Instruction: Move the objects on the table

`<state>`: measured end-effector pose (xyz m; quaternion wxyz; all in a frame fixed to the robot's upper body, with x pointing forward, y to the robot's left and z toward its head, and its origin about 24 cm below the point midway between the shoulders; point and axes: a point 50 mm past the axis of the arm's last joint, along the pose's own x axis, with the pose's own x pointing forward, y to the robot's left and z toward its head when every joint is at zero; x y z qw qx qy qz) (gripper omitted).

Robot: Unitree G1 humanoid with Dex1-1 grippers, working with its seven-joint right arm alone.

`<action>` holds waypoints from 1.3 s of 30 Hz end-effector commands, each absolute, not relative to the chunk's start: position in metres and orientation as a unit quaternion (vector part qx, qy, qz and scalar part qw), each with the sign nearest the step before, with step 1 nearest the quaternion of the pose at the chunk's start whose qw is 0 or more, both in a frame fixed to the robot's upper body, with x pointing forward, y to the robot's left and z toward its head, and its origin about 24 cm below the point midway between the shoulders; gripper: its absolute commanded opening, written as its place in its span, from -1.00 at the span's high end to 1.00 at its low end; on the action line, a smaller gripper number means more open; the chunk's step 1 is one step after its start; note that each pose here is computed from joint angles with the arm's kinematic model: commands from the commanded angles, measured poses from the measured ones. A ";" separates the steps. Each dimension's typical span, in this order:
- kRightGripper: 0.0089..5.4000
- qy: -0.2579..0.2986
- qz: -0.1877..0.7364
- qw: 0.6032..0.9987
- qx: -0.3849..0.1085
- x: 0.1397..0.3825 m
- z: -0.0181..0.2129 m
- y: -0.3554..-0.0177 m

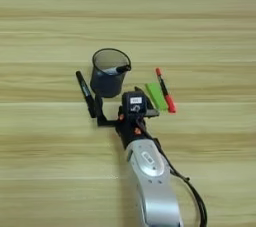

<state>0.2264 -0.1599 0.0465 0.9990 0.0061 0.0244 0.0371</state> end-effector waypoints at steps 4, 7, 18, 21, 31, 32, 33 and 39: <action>-0.99 -0.063 0.030 0.998 -0.008 0.240 0.082 -0.166; -0.99 -0.071 0.026 0.997 -0.007 0.243 0.085 -0.169; -0.99 -0.099 0.019 0.995 -0.001 0.249 0.099 -0.174; -0.99 -0.101 0.017 0.995 0.001 0.250 0.100 -0.175; -0.99 -0.105 0.021 0.994 0.028 0.254 0.104 -0.176; -0.99 -0.105 0.022 0.994 0.029 0.256 0.104 -0.176; -0.99 -0.105 0.022 0.994 0.029 0.257 0.104 -0.176; -0.99 -0.103 0.023 0.994 0.031 0.264 0.103 -0.176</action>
